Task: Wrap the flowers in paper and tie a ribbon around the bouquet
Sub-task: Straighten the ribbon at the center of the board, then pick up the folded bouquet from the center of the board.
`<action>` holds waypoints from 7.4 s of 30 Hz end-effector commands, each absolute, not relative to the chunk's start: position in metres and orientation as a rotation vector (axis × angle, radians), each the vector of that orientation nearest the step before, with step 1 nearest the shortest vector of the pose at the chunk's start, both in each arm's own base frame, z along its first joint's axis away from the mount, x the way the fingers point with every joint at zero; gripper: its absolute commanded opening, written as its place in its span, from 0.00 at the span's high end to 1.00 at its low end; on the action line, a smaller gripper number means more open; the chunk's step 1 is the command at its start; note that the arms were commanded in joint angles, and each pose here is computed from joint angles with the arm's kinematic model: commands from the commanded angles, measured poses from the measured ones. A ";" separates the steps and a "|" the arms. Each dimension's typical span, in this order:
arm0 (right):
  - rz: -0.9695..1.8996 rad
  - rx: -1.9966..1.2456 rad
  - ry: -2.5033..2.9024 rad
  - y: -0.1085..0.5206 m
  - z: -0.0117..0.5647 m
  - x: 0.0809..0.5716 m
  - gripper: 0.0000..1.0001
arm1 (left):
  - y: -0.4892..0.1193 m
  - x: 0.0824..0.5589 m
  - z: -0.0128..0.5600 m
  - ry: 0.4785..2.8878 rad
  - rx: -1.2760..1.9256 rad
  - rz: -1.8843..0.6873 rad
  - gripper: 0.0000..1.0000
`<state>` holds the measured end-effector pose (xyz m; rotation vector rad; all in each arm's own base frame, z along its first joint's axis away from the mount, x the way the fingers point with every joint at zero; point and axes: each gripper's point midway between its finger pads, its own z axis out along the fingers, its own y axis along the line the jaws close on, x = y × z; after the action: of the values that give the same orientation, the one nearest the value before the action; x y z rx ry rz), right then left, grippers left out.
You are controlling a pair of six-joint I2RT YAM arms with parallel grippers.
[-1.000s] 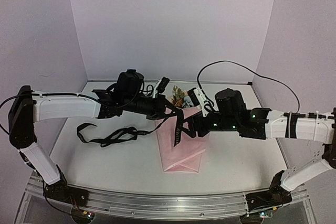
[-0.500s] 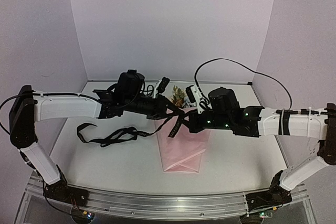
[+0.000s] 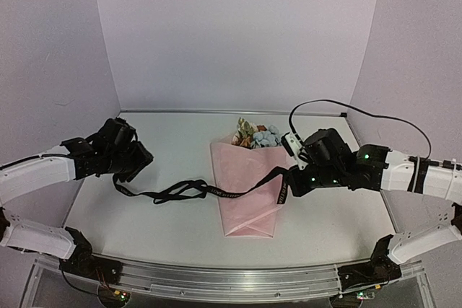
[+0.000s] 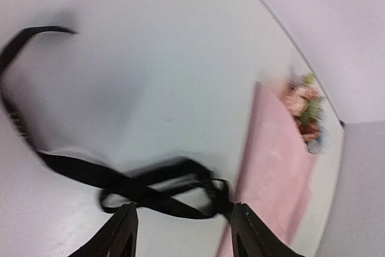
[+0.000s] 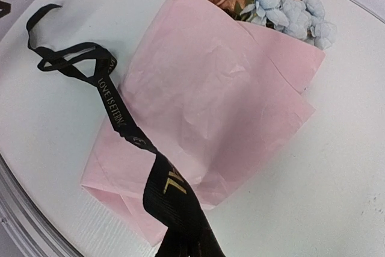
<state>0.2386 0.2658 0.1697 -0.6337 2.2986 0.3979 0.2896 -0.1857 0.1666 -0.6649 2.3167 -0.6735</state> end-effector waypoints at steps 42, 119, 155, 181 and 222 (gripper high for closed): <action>-0.050 -0.543 2.349 0.157 0.186 0.236 1.00 | 0.002 0.361 0.084 2.296 -1.096 0.170 1.00; -0.768 0.456 2.821 -0.078 0.206 0.167 0.02 | 0.044 0.314 0.171 2.045 -1.072 -0.074 0.01; 0.732 0.367 2.918 0.261 0.020 0.292 0.15 | -0.364 0.275 0.070 2.503 0.405 -1.115 0.40; 0.823 0.592 2.773 0.295 0.011 0.329 0.86 | -0.376 0.222 0.048 2.586 0.577 -1.202 0.73; 0.838 1.044 2.763 0.300 0.060 0.353 1.00 | -0.357 0.293 0.067 2.535 0.187 -1.039 0.43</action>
<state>0.3528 0.2960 0.0376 1.0013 2.7897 0.7785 0.2626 -0.3496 0.0608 0.1685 2.5833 -1.0118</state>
